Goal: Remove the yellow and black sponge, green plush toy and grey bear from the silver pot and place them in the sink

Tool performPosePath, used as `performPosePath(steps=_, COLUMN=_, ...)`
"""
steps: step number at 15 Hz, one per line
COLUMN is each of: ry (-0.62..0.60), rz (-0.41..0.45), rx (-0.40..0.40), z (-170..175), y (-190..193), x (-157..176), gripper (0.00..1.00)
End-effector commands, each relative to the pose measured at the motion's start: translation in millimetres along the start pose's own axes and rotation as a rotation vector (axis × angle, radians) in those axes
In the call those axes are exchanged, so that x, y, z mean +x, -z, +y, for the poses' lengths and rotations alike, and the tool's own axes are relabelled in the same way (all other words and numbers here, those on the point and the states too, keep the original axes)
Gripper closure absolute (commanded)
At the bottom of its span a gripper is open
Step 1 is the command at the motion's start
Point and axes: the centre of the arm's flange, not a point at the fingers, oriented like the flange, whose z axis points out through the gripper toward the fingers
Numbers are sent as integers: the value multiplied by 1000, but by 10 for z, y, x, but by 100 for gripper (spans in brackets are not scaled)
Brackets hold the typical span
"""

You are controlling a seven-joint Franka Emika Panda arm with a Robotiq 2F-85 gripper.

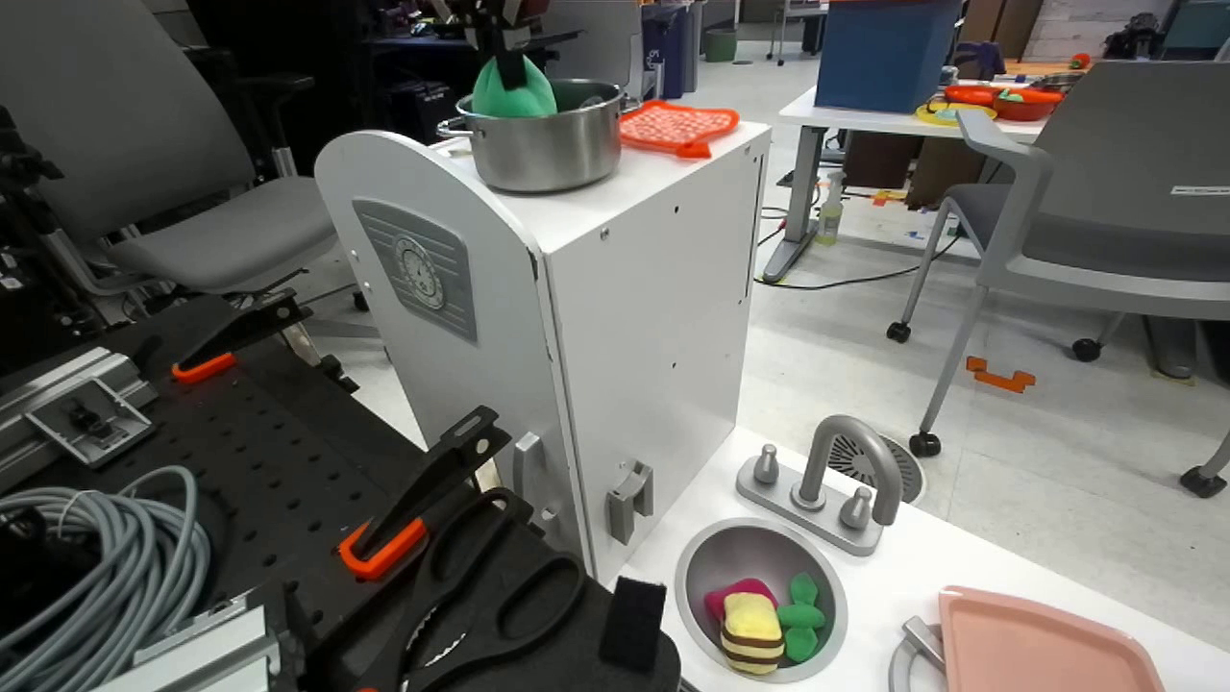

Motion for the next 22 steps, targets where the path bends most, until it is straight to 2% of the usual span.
performPosePath(steps=1, ry=-7, rz=-10, rx=5, z=53, y=108, x=22, gripper=97)
performPosePath(steps=11, ry=-46, rz=-16, rx=-35, z=189, y=410, x=-39, gripper=97)
performPosePath(steps=17, ry=-118, rz=29, rx=-57, z=459, y=689, x=-116, gripper=97)
performPosePath(steps=22, ry=-220, rz=5, rx=-148, z=814, y=704, x=-173, gripper=97)
